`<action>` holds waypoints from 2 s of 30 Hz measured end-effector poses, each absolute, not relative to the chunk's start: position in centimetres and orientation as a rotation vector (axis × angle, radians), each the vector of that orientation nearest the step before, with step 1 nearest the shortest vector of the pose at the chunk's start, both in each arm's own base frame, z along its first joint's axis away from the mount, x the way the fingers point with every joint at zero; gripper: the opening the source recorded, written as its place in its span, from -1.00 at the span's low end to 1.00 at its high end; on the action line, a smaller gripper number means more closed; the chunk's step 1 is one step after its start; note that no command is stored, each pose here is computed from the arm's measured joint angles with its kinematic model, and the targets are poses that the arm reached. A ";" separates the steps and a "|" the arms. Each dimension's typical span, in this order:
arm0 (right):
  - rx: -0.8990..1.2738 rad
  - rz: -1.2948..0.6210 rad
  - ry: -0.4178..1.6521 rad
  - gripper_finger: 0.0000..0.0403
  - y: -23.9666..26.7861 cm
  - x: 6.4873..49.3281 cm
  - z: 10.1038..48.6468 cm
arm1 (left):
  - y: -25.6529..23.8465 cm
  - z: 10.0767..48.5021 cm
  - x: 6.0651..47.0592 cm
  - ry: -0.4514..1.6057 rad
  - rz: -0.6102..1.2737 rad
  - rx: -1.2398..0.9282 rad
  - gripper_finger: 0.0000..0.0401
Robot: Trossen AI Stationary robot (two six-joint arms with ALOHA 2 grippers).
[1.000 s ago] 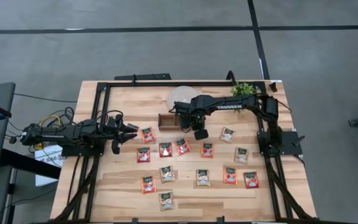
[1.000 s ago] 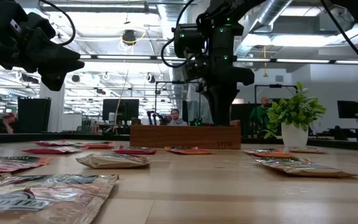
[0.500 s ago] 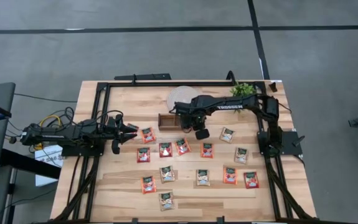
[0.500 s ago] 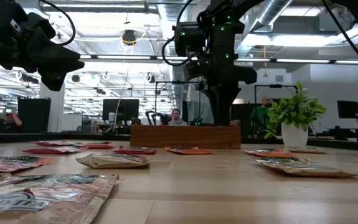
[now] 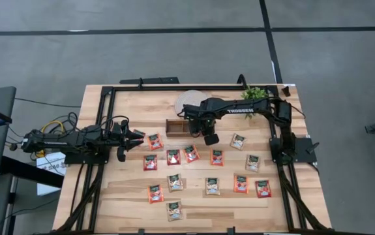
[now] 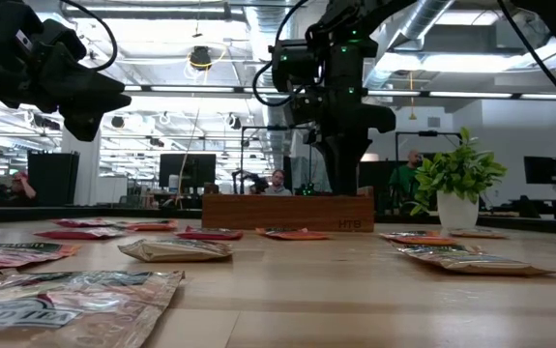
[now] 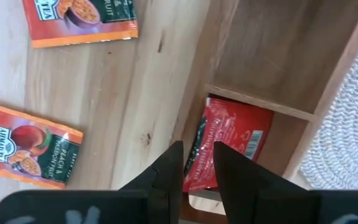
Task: Pick & Place Tea
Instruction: Put the red tea bag into the right slot of the wooden organizer
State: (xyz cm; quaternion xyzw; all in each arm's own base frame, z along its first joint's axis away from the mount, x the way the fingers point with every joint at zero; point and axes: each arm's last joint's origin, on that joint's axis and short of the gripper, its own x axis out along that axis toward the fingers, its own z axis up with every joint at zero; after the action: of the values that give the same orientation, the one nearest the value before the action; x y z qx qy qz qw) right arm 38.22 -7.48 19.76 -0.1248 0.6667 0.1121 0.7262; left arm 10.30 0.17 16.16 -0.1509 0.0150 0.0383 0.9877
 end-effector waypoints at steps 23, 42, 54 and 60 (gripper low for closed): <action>-0.252 0.285 1.432 -0.60 -7.8 38.4 19.8 | 0.2 16.2 10.3 0.030 0.077 -0.303 -0.47; -0.235 0.291 1.422 -0.60 -7.7 38.4 19.8 | 0.2 16.2 10.3 0.030 0.077 -0.303 -0.47; -0.232 0.288 1.417 -0.61 -7.5 38.5 19.8 | 0.2 16.2 10.3 0.030 0.077 -0.303 -0.47; -0.231 0.287 1.417 -0.69 -7.5 38.5 19.7 | 0.2 16.2 10.3 0.030 0.077 -0.303 -0.47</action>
State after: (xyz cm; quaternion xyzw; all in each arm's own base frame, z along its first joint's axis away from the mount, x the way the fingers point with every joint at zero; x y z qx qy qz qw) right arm 38.54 -7.49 19.74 -0.1055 0.6469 0.1312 0.7438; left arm 10.30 0.17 16.16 -0.1510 0.0149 0.0382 0.9877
